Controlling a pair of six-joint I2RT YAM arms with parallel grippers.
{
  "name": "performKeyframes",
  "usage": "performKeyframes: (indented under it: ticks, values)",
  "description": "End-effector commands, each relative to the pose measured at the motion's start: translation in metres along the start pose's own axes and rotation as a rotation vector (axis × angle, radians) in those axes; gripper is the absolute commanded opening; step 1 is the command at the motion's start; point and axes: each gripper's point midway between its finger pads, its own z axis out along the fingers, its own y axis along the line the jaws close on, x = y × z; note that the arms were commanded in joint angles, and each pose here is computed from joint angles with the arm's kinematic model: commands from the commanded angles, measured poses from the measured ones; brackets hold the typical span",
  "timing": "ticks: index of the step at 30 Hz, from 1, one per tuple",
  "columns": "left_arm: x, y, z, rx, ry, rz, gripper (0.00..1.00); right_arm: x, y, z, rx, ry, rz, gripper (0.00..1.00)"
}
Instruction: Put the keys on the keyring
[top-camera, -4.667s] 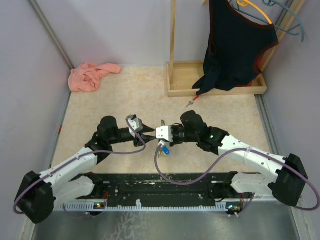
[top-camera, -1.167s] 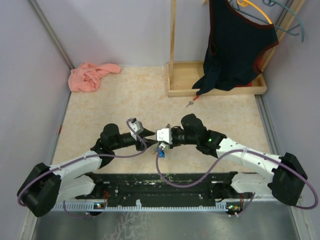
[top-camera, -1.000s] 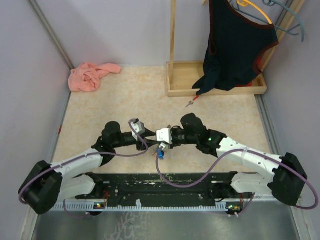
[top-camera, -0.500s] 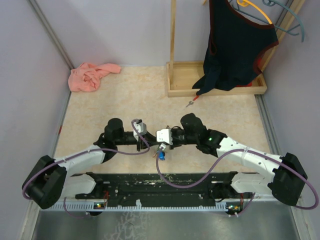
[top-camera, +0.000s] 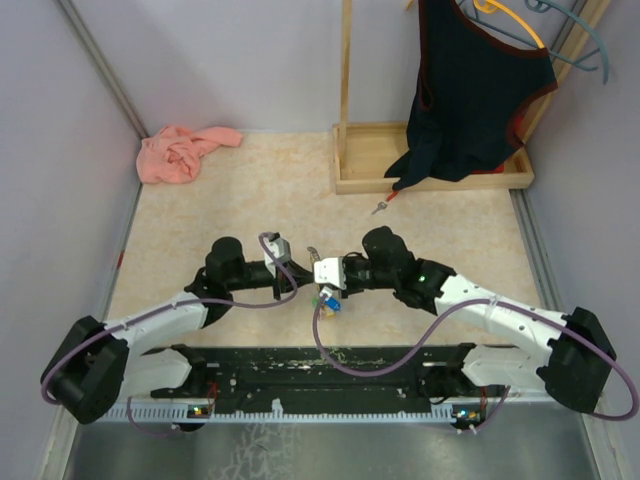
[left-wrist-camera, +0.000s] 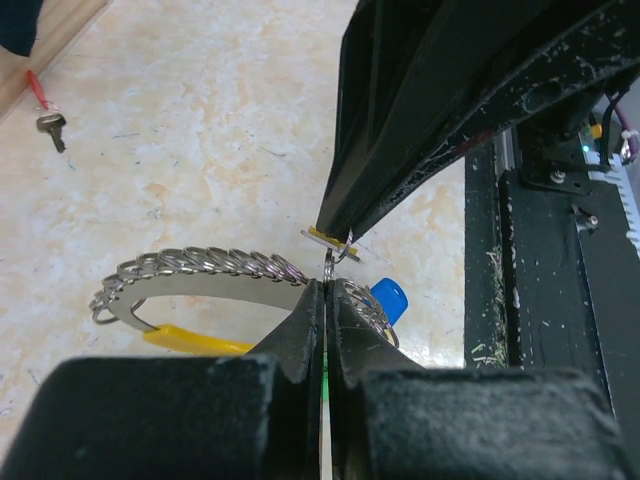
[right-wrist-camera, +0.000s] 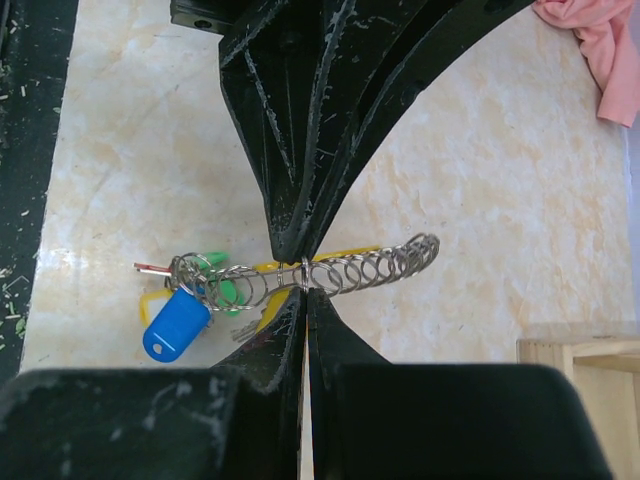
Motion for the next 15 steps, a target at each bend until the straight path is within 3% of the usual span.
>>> performKeyframes:
  ticks: [1, 15]
  values:
    - [-0.028, 0.011, -0.004, -0.089, -0.091, -0.011, 0.0, -0.021, -0.019, -0.008, 0.077, -0.061, -0.026, 0.0]
    - [-0.049, 0.019, -0.013, -0.188, -0.203, -0.043, 0.0, -0.011, -0.005, 0.017, 0.062, -0.119, 0.034, 0.0]
